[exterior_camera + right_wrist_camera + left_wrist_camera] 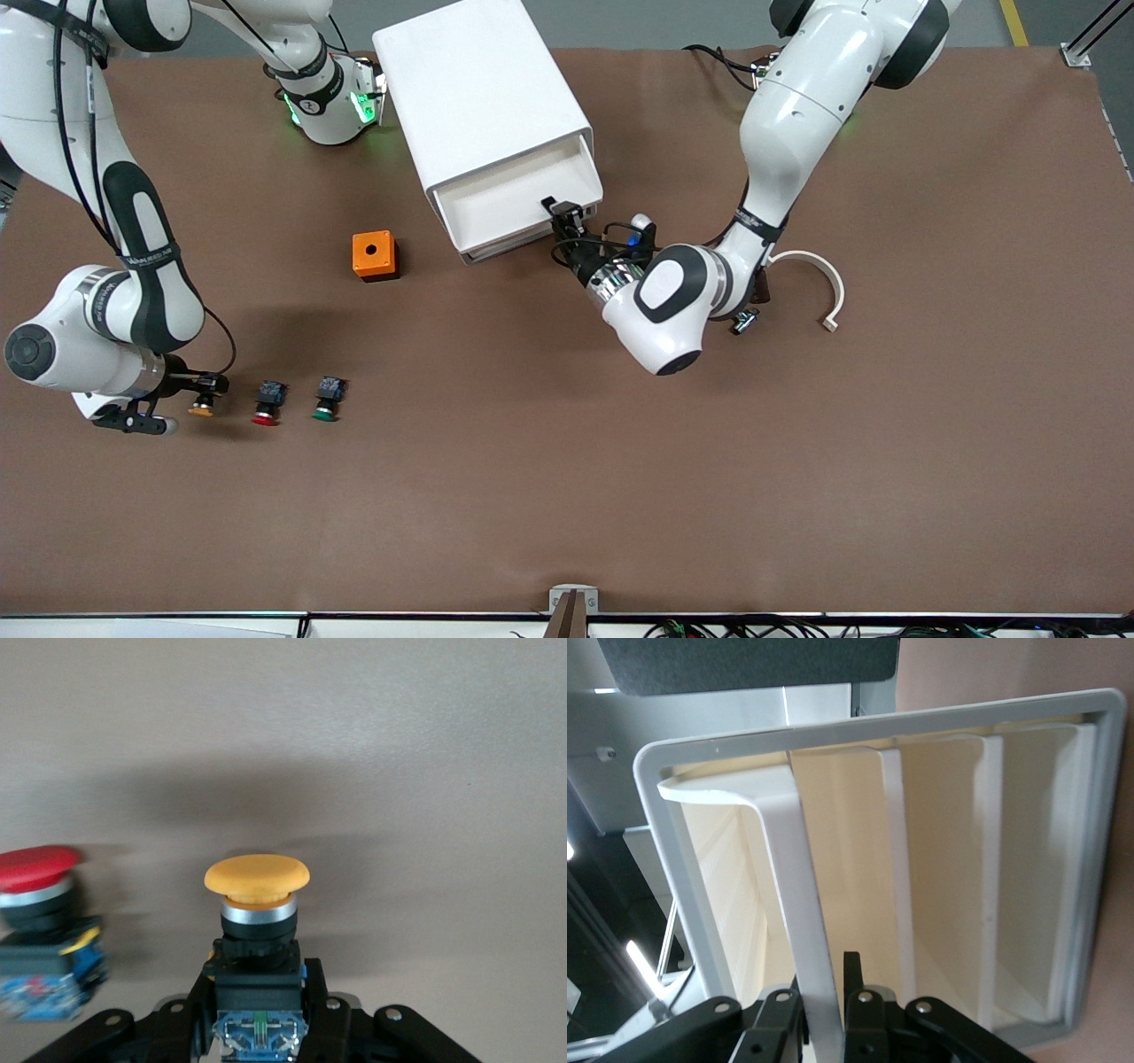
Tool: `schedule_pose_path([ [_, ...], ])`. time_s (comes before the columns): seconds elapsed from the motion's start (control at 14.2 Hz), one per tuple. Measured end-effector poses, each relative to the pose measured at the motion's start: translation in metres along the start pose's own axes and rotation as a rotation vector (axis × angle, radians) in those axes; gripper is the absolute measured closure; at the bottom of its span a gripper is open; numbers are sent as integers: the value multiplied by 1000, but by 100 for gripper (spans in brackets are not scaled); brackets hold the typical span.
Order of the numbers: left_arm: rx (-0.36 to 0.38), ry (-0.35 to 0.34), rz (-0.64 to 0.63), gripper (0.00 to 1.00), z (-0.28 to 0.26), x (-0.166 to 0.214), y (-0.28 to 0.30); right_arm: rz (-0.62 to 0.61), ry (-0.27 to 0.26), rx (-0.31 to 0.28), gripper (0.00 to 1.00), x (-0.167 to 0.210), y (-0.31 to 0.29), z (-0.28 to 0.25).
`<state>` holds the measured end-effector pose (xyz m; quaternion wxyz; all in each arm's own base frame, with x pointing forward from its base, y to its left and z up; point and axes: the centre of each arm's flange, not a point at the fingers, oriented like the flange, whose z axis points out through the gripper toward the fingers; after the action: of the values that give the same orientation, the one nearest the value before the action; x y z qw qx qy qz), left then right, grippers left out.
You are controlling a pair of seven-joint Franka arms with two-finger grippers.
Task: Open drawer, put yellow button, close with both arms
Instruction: 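Pull the drawer open with the left gripper while the right gripper grasps the yellow button, then carry the yellow button into the open drawer with the right gripper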
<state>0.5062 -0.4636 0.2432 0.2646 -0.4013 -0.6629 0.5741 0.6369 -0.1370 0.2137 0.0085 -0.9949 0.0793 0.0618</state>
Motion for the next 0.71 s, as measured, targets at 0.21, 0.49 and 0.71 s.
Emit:
schedule_pose_path([
  [0.21, -13, -51, -9, 82, -30, 7, 5, 85, -47, 40, 58, -13, -48, -62],
  [0.49, -22, -80, -15, 77, -46, 12, 9, 224, -93, 115, 58, -53, -125, -156],
  [0.71, -37, -95, -18, 58, -48, 11, 13, 366, -108, 105, 58, -94, -190, -211],
])
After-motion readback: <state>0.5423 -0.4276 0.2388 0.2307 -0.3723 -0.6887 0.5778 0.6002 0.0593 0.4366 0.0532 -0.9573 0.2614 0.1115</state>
